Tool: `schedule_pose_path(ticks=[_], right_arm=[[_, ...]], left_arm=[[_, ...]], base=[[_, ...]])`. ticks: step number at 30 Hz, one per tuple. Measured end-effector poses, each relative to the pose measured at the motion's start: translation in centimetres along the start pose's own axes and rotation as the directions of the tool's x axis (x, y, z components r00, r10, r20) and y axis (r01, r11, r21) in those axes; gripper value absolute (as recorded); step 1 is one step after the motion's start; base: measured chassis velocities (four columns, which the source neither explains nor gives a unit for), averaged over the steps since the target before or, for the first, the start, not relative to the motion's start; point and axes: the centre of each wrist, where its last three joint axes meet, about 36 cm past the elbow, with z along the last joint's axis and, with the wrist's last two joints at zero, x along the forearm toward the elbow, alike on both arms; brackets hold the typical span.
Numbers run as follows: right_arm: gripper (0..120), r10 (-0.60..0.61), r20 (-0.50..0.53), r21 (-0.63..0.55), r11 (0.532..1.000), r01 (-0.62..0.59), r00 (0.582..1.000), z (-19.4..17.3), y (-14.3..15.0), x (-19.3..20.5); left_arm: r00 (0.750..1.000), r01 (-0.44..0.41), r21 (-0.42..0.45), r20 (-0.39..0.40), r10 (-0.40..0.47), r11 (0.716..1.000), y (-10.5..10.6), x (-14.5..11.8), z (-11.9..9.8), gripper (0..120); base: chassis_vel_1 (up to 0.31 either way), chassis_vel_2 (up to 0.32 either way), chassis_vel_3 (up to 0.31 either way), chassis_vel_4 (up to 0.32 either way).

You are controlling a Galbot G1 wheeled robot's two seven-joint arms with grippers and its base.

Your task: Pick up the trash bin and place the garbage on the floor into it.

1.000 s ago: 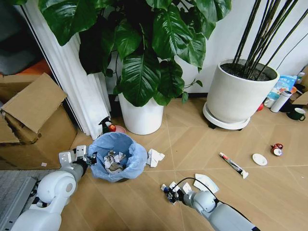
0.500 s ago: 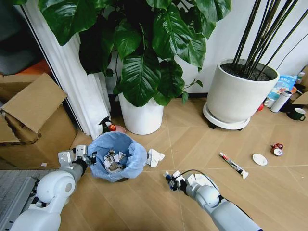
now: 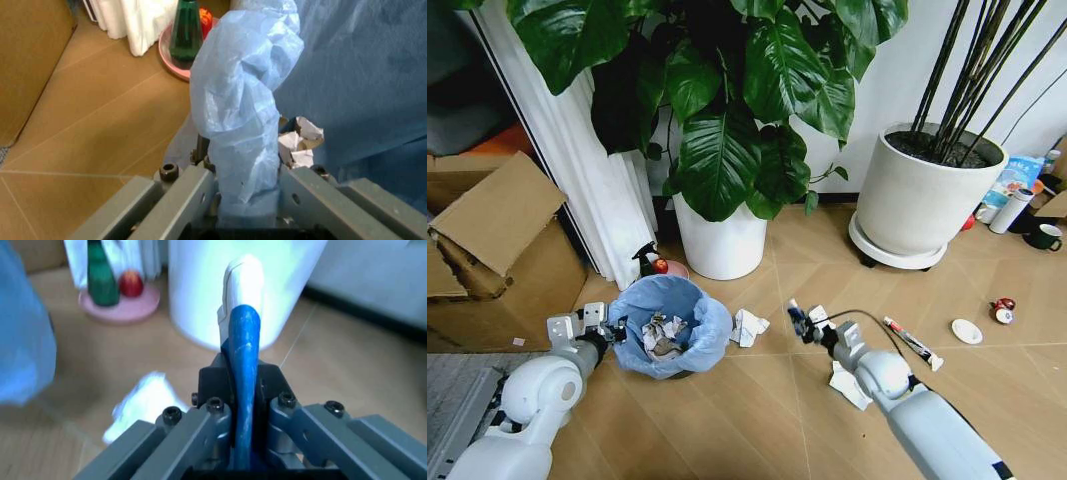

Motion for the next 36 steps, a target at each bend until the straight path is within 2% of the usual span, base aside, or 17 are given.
schedule_pose_path(ticks=[12,22,26,27,30,31,35,36], right_arm=[[3,0.018,0.176,0.070,0.997,-0.031,0.984,-6.7,-1.2,1.3],[3,-0.083,0.296,0.066,0.996,0.066,0.952,-13.8,0.4,-0.3],[3,-0.169,0.354,0.071,0.985,0.154,0.920,-18.7,2.4,-2.2],[3,-0.169,0.354,0.071,0.985,0.154,0.920,-18.7,2.4,-2.2],[3,-0.234,0.361,0.061,0.972,0.228,0.903,-20.5,5.1,-3.4],[3,-0.234,0.361,0.061,0.972,0.228,0.903,-20.5,5.1,-3.4],[3,-0.306,0.338,0.025,0.948,0.316,0.890,-20.8,8.9,-4.4],[3,-0.306,0.338,0.025,0.948,0.316,0.890,-20.8,8.9,-4.4]], left_arm=[[1.000,-0.006,-0.004,-0.010,0.006,1.000,0.0,-0.6,0.2,0],[0.999,-0.037,-0.051,-0.036,0.035,0.998,-0.2,-1.3,0.5,0],[0.998,-0.058,-0.076,-0.044,0.055,0.995,-0.4,-1.8,0.2,0],[0.998,-0.058,-0.076,-0.044,0.055,0.995,-0.4,-1.8,0.2,0],[0.996,-0.071,-0.085,-0.052,0.067,0.994,-0.5,-2.1,-0.1,0],[0.996,-0.071,-0.085,-0.052,0.067,0.994,-0.5,-2.1,-0.1,0],[0.994,-0.090,-0.093,-0.064,0.084,0.992,-0.6,-2.4,-0.7,0],[0.994,-0.090,-0.093,-0.064,0.084,0.992,-0.6,-2.4,-0.7,0]], base=[[0.000,0.000,0.000,0.000],[0.000,0.000,0.000,0.000],[0.000,0.000,0.000,0.000],[0.000,0.000,0.000,0.000],[0.000,0.000,0.000,0.000],[0.000,0.000,0.000,0.000],[0.000,0.000,0.000,0.000],[0.000,0.000,0.000,0.000]])
